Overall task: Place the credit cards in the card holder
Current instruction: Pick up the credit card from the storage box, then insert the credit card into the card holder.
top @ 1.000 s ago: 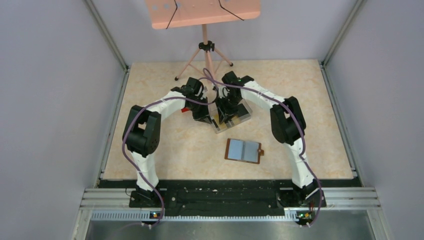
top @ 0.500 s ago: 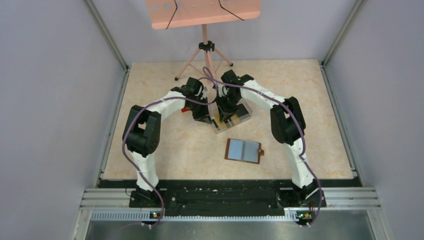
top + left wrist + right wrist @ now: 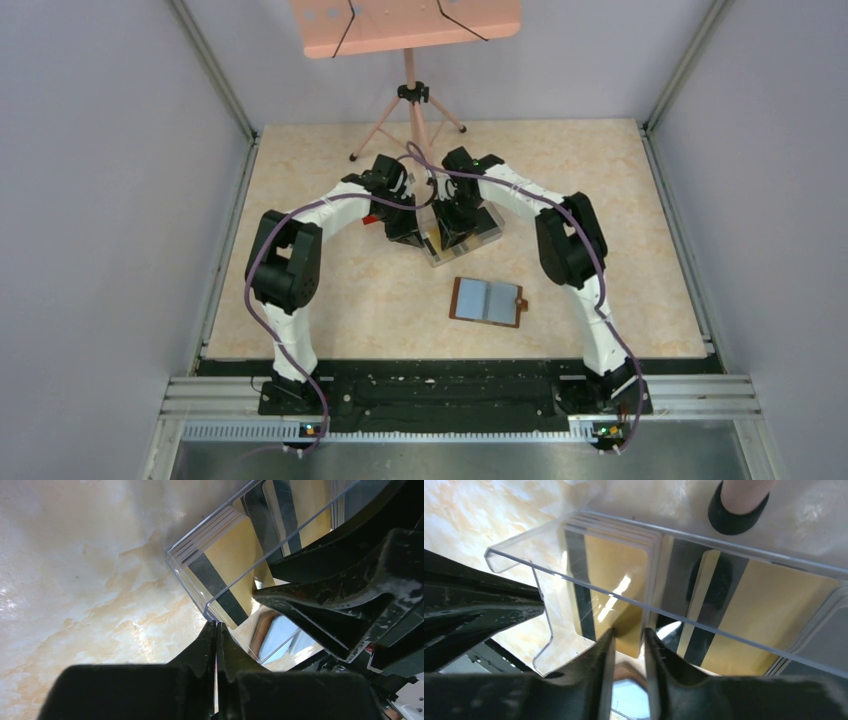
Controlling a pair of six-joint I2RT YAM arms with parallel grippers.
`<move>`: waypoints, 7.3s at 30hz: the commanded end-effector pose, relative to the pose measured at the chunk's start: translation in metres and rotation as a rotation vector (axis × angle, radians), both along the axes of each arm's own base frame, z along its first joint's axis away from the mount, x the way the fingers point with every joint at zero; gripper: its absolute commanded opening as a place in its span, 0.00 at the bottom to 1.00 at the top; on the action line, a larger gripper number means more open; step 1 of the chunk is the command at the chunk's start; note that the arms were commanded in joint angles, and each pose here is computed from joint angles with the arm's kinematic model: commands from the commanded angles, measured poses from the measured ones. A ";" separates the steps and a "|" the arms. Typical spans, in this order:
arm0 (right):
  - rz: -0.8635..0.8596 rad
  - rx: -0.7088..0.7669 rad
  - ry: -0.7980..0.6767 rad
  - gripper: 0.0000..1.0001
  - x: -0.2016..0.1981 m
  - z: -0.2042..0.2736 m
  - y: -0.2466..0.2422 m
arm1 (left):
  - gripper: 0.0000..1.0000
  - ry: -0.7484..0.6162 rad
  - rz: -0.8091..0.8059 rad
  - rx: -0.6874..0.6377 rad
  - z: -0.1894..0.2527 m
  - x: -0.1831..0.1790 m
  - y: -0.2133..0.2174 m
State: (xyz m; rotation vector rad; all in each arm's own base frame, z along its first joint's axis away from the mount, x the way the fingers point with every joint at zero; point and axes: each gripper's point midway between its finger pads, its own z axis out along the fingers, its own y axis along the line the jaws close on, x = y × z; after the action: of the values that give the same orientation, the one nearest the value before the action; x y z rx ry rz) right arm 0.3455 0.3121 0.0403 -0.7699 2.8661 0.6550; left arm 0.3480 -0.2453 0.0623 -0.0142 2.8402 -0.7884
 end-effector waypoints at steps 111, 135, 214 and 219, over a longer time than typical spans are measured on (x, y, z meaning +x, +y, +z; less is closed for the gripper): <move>0.004 -0.026 -0.131 0.00 0.003 0.032 0.013 | 0.00 0.042 -0.053 -0.003 -0.018 -0.013 -0.006; -0.024 0.332 -0.064 0.02 -0.002 0.084 0.050 | 0.00 0.044 -0.053 -0.003 -0.018 -0.013 -0.006; -0.211 1.039 -0.056 0.00 -0.066 0.218 -0.029 | 0.27 -0.401 -0.058 -0.799 0.179 -0.057 -0.060; -0.224 1.039 -0.055 0.00 -0.065 0.217 -0.029 | 0.27 -0.403 -0.073 -0.830 0.183 -0.065 -0.061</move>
State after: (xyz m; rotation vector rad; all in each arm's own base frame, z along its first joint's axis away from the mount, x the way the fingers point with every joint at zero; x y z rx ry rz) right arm 0.2821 0.2845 0.2274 -0.2027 2.1430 1.7800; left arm 0.2957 -0.3043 0.2263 0.0431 2.0617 -1.6490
